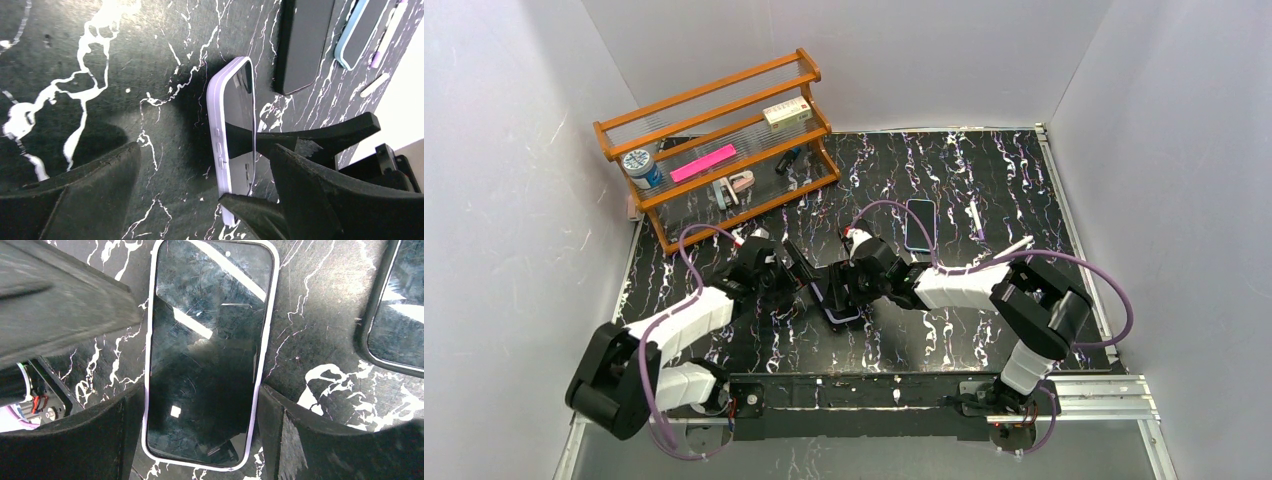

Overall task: Take the phone out of the phone case
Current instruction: Pick up the phone at the center of the board.

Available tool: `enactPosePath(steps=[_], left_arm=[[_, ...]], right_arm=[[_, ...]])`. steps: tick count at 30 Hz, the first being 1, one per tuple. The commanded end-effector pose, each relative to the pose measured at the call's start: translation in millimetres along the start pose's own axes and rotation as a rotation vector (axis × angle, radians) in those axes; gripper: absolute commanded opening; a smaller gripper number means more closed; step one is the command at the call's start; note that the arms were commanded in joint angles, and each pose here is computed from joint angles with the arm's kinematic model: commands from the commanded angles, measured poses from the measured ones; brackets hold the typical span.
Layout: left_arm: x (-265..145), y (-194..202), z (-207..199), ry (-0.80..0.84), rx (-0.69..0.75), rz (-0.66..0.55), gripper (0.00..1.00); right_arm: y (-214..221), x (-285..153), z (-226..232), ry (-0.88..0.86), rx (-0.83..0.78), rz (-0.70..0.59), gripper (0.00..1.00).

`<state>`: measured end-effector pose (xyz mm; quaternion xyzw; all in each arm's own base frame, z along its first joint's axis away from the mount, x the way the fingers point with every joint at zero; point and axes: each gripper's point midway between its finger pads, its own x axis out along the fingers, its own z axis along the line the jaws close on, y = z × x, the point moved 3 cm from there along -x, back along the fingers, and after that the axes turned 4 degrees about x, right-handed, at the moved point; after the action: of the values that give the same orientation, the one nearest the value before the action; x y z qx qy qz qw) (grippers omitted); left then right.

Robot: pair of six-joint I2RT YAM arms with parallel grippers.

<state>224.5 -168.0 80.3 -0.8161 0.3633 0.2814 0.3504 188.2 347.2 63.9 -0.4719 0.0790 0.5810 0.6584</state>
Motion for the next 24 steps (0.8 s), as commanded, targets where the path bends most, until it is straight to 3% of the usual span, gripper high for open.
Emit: enactPosePath(steps=[1, 7, 11, 18, 24], left_arm=[[10, 0, -19, 0.043, -0.032, 0.032, 0.98], [21, 5, -12, 0.011, -0.115, 0.006, 0.96], [29, 8, -16, 0.045, -0.175, -0.003, 0.75], [36, 14, -30, 0.100, -0.201, 0.002, 0.48], [38, 18, -38, 0.162, -0.241, 0.004, 0.16]], right_arm=[[-17, 1, 20, -0.089, -0.004, -0.064, 0.01], [-16, 0, 20, -0.094, -0.003, -0.063, 0.01], [-16, 0, 20, -0.099, -0.004, -0.068, 0.02], [-16, -2, 22, -0.112, -0.001, -0.081, 0.04], [-23, -8, 25, -0.126, -0.011, -0.118, 0.07]])
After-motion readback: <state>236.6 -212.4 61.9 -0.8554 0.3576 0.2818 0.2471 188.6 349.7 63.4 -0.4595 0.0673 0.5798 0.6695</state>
